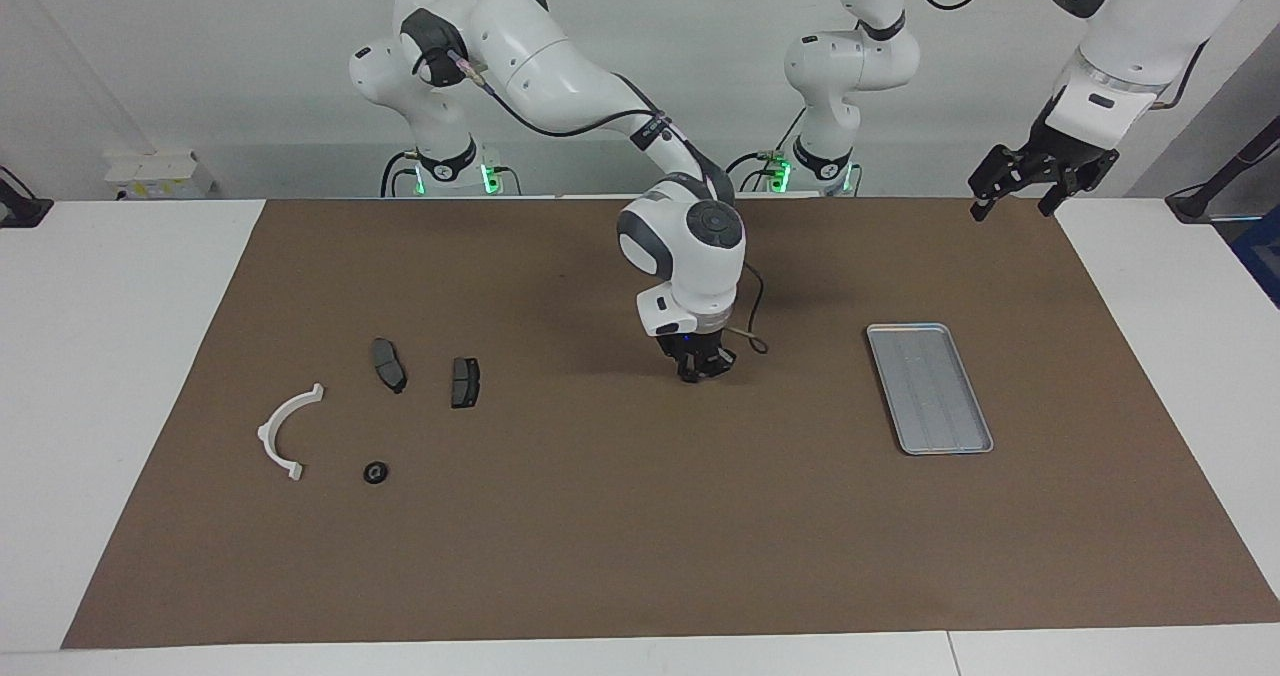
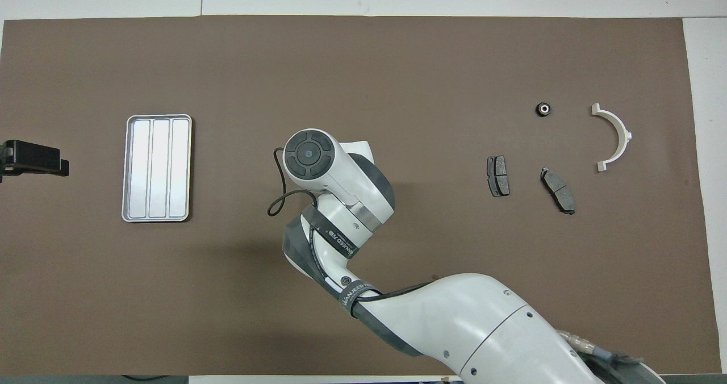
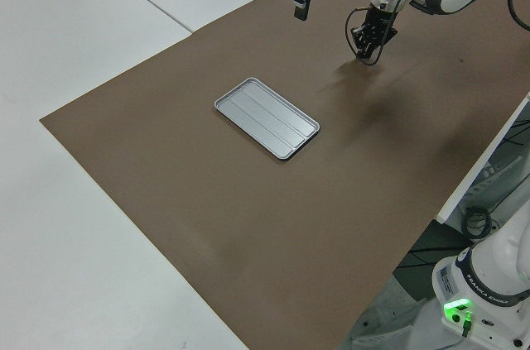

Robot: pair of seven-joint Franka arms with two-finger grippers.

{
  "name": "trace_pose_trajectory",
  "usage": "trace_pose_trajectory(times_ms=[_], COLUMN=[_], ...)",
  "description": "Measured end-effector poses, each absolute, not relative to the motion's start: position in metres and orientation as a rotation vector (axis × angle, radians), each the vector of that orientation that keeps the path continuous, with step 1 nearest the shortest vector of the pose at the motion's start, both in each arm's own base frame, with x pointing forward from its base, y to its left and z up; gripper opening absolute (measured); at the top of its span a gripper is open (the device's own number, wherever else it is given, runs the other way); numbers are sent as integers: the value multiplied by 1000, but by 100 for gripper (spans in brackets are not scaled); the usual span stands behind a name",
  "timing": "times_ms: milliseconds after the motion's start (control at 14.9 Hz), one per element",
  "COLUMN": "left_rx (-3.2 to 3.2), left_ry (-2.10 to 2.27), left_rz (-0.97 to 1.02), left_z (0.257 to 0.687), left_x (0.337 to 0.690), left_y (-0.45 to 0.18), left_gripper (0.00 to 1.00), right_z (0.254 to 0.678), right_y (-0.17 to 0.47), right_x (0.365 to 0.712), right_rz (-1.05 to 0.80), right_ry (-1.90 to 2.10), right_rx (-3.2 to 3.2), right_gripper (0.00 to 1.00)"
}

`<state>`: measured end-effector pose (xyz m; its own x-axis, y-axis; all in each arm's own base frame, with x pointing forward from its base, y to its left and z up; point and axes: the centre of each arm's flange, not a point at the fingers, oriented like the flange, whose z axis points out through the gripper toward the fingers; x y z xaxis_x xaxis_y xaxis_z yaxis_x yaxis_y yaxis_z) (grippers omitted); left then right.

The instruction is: Place bearing gear from tray to pile

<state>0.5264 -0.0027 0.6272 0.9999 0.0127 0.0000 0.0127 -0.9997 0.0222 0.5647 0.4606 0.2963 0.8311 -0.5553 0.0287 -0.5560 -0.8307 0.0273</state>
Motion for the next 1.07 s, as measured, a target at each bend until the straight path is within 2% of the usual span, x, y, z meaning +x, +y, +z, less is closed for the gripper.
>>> trace_pose_trajectory(times_ms=[201, 470, 604, 805, 1074], left_rx=[3120, 3120, 3120, 3120, 3120], left_ry=[9, 7, 7, 7, 8], left_rz=[-9, -14, -14, -17, -21], left_z=[627, 626, 626, 626, 626], left_x=[526, 525, 525, 525, 525], left_y=[-5, -5, -5, -5, -5], left_gripper=[100, 100, 100, 100, 100], right_z=[334, 399, 414, 397, 339], right_y=[421, 308, 249, 165, 89], right_x=[598, 655, 675, 699, 705], right_rz=[-8, -35, -55, -77, -42], right_ry=[-822, -563, -412, -247, -105], right_rx=[2943, 3001, 3026, 3054, 3094], right_gripper=[24, 24, 24, 24, 24])
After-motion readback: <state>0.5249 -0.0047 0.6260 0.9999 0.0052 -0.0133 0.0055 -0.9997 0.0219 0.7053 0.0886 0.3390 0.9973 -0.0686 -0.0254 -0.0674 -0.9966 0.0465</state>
